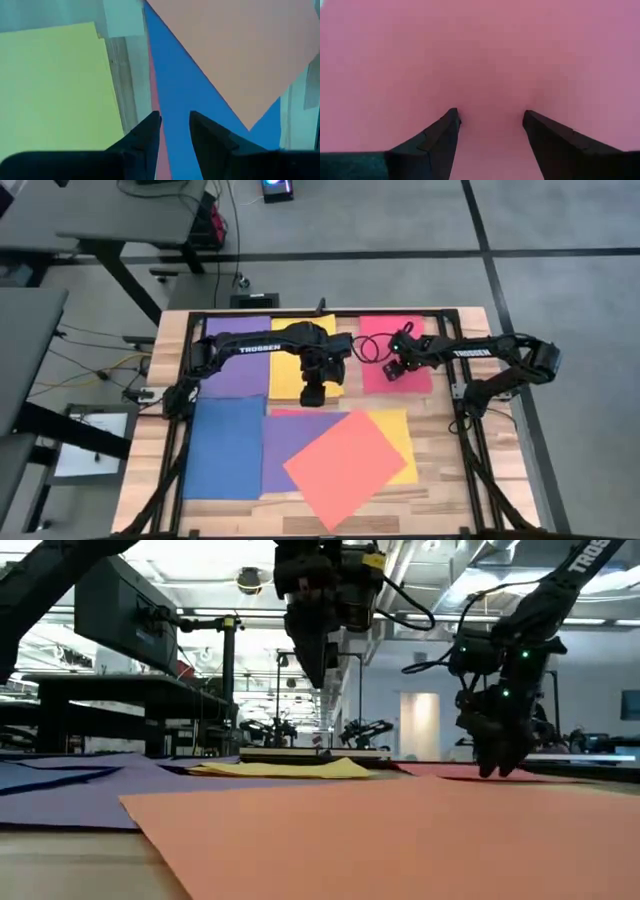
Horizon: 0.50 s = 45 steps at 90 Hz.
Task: Organize paper
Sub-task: Adjust the red paper on the table
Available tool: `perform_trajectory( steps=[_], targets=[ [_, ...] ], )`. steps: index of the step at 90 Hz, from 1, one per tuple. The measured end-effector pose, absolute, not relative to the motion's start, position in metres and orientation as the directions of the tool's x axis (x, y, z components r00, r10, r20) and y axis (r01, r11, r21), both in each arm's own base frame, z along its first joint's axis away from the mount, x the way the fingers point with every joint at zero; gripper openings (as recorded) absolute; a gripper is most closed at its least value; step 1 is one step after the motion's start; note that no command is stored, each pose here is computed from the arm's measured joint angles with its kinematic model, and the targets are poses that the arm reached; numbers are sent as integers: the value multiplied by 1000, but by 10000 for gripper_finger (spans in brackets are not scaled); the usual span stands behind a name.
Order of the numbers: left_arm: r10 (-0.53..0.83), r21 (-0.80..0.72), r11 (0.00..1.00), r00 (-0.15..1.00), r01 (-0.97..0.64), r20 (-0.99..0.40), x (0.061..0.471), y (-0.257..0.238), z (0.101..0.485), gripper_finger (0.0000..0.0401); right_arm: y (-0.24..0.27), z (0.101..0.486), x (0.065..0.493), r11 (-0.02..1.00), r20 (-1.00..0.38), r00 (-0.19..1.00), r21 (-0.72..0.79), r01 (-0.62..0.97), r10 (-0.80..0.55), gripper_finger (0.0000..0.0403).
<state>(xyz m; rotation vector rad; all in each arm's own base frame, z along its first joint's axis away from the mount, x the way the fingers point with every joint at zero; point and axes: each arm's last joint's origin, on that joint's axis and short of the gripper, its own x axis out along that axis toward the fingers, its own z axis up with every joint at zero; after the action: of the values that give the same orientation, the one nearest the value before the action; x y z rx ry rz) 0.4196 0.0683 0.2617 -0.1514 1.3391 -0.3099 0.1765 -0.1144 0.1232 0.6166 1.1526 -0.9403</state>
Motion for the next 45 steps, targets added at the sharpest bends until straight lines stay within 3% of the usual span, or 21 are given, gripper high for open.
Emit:
perform_trajectory(
  steps=[26, 45],
  targets=[
    [-307, -285, 950, 197, 130, -931, 420, 68, 262, 91, -100, 124, 181, 531, -956, 84, -82, 844, -281, 218],
    [-303, -294, 953, 210, 73, -929, 418, 67, 266, 91, -99, 165, 191, 547, -948, 152, -28, 837, -281, 218]
  ],
)
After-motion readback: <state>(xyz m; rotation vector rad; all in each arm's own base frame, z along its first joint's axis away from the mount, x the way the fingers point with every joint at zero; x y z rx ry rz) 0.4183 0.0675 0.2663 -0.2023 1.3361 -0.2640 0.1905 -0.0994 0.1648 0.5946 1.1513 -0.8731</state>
